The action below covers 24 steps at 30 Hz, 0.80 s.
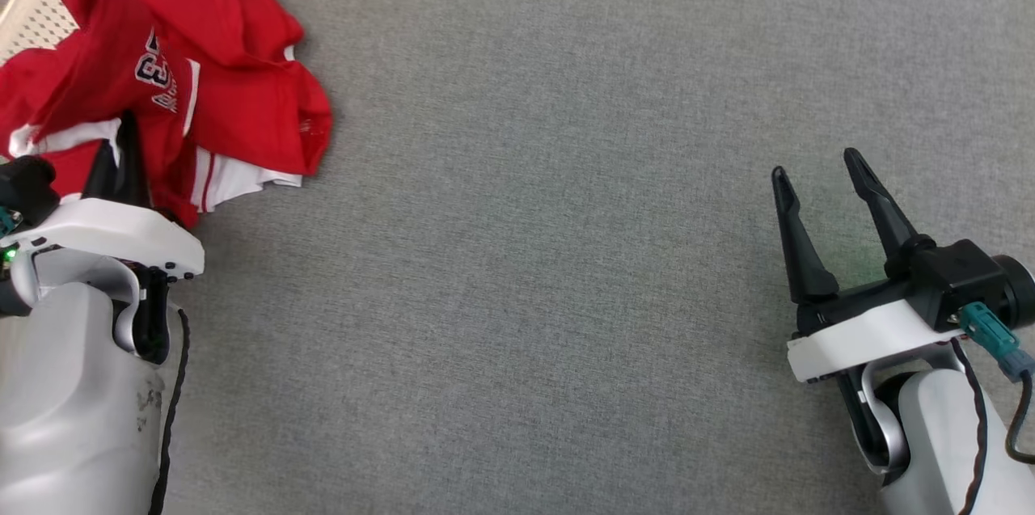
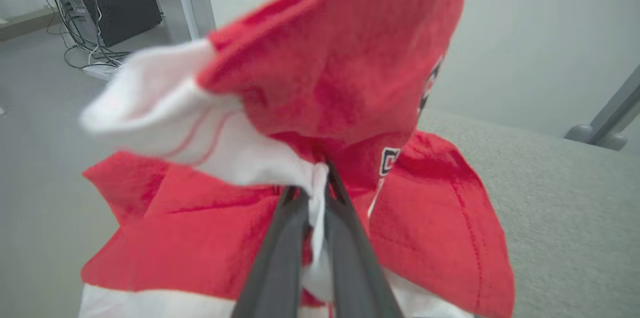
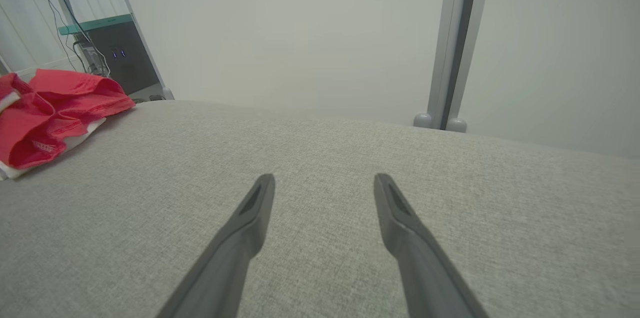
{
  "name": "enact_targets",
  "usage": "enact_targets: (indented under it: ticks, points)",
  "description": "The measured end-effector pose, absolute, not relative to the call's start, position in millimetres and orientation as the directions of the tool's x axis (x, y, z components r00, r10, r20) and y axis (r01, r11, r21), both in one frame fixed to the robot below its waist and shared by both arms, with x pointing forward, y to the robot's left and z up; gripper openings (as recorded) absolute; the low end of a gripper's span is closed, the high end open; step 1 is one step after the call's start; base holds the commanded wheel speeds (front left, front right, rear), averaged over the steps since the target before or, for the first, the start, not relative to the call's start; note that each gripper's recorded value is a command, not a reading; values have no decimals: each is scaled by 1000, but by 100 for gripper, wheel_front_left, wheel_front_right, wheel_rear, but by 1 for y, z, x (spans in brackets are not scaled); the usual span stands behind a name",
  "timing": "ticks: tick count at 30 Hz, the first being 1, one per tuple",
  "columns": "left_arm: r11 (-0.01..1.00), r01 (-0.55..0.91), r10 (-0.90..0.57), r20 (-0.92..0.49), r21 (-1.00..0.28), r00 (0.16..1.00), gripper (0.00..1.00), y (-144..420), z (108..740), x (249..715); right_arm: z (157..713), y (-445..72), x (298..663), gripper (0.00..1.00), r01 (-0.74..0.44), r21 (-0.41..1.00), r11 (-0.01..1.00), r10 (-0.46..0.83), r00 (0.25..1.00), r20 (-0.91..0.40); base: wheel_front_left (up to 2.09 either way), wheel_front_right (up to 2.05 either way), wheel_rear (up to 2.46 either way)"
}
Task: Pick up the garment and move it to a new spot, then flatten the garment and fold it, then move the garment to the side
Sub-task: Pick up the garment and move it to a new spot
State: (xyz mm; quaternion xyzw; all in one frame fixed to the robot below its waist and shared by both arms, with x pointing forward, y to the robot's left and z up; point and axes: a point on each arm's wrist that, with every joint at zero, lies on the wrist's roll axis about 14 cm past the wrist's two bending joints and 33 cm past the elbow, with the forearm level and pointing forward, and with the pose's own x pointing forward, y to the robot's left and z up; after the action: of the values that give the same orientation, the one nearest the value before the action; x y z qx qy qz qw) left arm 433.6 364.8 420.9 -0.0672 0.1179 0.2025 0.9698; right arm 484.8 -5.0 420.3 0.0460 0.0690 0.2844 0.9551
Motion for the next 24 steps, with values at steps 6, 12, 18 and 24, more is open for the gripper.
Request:
enact_targets:
  ticks: [6, 12, 18, 24]
  points:
    - [925, -380, 378, -61, -29, 924, 0, 368, 481, 426, 438, 0, 480, 100, -548, 117, 829, 557, 827, -73, 0, 0, 0]
    - [944, -330, 328, 85, 3, 941, 0, 347, 525, 408, 456, 0, 470, 100, -544, 109, 832, 551, 834, -39, 0, 0, 0]
    - [972, -233, 222, 213, 29, 951, 0, 303, 561, 394, 474, -12, 459, 100, -510, 105, 854, 513, 858, -6, 0, 0, 0]
    - [999, -44, 36, 250, 27, 968, 0, 229, 580, 396, 485, -37, 451, 100, -451, 98, 887, 452, 892, 7, 0, 0, 0]
